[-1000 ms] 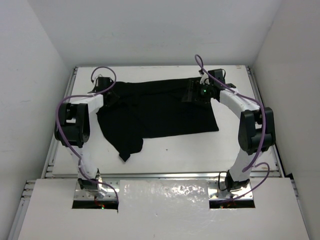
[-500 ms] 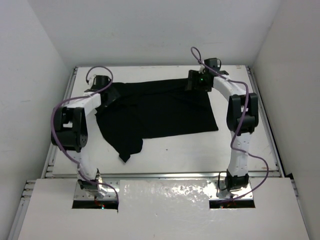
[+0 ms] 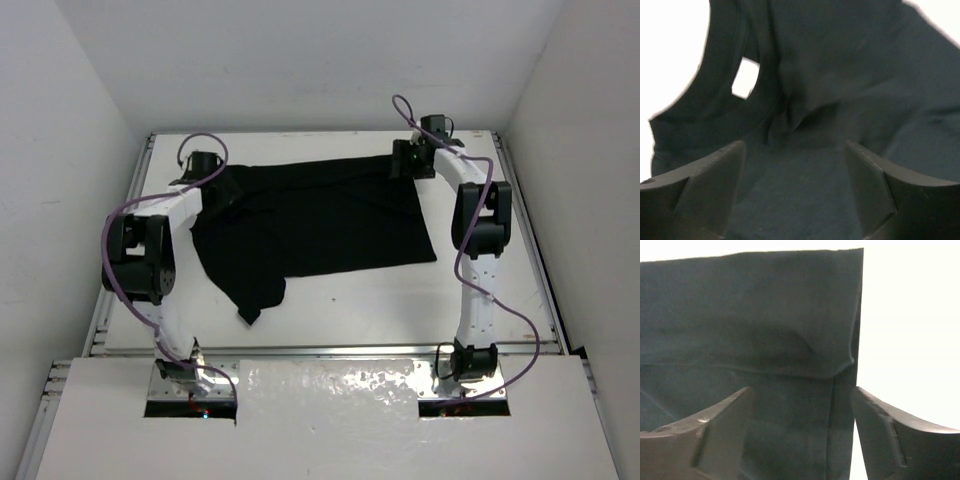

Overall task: Fold and stack the t-shirts
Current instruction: Fold the flattened tshirt in 1/3 of the way

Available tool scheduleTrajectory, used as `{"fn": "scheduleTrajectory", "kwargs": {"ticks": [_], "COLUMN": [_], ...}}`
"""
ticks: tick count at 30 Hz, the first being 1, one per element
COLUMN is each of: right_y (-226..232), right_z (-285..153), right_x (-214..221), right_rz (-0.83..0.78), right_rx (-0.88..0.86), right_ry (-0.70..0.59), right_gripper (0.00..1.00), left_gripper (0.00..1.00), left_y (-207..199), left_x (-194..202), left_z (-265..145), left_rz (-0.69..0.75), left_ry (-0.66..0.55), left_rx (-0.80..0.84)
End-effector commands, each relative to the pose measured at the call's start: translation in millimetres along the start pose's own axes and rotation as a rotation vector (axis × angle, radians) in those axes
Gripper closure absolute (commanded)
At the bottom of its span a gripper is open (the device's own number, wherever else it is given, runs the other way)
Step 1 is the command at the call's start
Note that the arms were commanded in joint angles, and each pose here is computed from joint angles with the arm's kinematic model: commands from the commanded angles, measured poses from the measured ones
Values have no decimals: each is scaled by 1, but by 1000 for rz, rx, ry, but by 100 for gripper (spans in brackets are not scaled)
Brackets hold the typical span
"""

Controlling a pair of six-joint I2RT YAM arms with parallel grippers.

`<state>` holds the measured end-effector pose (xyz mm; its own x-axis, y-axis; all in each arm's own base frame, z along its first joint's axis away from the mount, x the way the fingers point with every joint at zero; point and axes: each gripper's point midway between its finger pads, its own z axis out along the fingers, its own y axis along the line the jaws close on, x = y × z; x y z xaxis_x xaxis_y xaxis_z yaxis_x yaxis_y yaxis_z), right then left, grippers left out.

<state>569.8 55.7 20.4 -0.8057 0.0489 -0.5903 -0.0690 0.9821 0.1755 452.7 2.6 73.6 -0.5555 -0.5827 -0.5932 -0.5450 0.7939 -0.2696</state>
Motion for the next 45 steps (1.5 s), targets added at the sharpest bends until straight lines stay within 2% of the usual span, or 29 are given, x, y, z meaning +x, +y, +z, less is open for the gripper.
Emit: {"fn": "scheduleTrajectory", "kwargs": {"ticks": [1,2,6,10,12,13,15,19,21,22,24,25,28,30,33,36,39,40,42,43,45], "right_y": [8,8,15,16,16,16,16,15,16,16,19,20,24,24,29,34,37,40,40,39,39], "right_z": [0,3,1,-3,-3,-2,-2,0,-2,-2,-6,-7,-9,-9,-10,-16,-19,-22,-22,-22,-22], "right_x": [-37,-37,-45,-53,-51,-49,-48,-47,-50,-50,-55,-56,-58,-58,-58,-60,-61,-62,-62,-61,-61], "right_rz": [-61,-62,-65,-72,-68,-68,-66,-63,-56,-53,-48,-47,-44,-39,-32,-28,-25,-26,-26,-26,-27], "right_rx": [-24,-26,-49,-51,-49,-51,-50,-46,-47,-47,-56,-63,-75,-82,-105,-129,-144,-150,-151,-150,-150], "right_ry": [-87,-81,-113,-138,-133,-132,-133,-133,-137,-137,-149,-149,-154,-155,-155,-165,-168,-171,-170,-169,-167], "right_gripper": [24,28,53,60,61,72,87,100,100,100,100,100,100,100,100,100,100,100,100,100,100], "left_gripper": [27,30,30,31,40,56,71,88,93,91,77,63,38,33,35,45,57,64,70,77,82], "left_y": [-6,-6,-3,-5,-6,-6,-3,0,1,1,4,6,16,18,22,23,22,19,15,15,13], "left_x": [15,17,18,17,21,23,26,31,33,33,34,36,31,32,40,44,44,44,42,42,40], "left_z": [13,15,20,21,25,26,28,30,30,29,25,23,14,14,19,25,31,32,32,32,30], "left_rz": [13,17,23,33,36,35,35,44,47,49,51,46,38,38,40,37,32,29,26,26,25], "left_ry": [48,56,52,52,66,71,77,88,93,94,104,104,63,61,79,86,84,84,81,84,80], "left_rx": [55,55,45,56,63,62,56,47,48,50,38,28,-16,-21,-32,-38,-34,-23,-12,-10,-5]}}
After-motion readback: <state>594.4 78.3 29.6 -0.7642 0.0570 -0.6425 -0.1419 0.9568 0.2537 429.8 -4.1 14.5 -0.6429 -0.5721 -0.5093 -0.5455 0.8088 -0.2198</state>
